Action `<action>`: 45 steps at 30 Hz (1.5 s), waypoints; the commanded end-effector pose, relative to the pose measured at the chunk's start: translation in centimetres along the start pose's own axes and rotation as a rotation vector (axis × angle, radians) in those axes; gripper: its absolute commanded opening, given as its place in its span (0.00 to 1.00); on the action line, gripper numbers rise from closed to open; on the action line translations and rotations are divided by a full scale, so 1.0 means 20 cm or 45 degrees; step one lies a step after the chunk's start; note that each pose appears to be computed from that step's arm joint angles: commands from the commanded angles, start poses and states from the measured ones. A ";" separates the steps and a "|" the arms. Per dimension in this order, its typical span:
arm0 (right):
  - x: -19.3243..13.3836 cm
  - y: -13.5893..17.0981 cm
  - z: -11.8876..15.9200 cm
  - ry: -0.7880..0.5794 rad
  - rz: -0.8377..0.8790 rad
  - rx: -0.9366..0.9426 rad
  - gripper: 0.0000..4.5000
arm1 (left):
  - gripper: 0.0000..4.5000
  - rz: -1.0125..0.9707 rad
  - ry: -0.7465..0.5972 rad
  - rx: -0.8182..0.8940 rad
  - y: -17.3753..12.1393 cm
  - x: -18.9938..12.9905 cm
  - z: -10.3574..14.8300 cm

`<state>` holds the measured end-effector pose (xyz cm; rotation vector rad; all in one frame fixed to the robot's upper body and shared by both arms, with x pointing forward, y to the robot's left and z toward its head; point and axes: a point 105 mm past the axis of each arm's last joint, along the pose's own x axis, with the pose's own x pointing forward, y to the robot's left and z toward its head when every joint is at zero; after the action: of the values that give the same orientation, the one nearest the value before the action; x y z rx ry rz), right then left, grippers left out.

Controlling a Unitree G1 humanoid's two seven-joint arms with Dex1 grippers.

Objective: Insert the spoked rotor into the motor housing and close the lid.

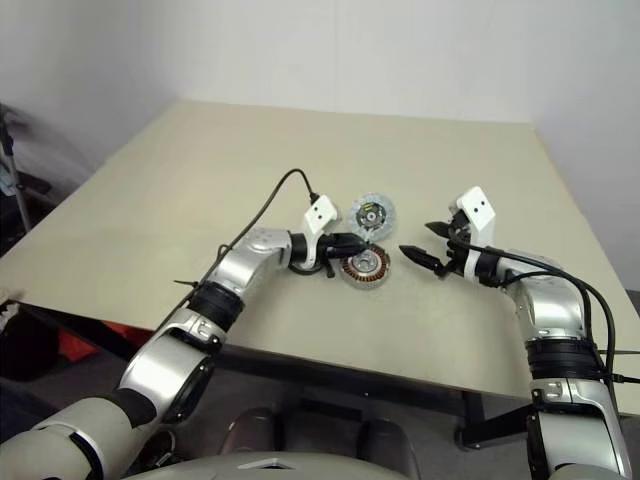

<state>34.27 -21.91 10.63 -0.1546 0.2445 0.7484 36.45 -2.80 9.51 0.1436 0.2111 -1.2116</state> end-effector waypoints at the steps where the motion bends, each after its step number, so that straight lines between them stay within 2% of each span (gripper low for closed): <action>1: -0.02 0.00 0.10 -0.072 0.003 -0.065 1.00 | 0.15 -0.009 -0.009 0.082 0.01 0.03 0.07; 26: 0.00 0.03 0.09 -0.143 -0.049 -0.056 1.00 | 0.15 -0.055 0.125 0.071 -0.01 0.09 -0.06; 40: 0.01 0.03 0.10 -0.149 -0.066 -0.063 1.00 | 0.15 -0.113 0.112 0.048 -0.03 0.10 -0.04; 45: 0.02 0.03 0.09 -0.148 -0.065 -0.058 1.00 | 0.52 -0.019 0.092 0.051 0.02 0.07 -0.03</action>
<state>34.17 -21.07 10.49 -0.1536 0.1871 0.7019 36.58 -4.08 7.32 0.2315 0.2995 -1.2622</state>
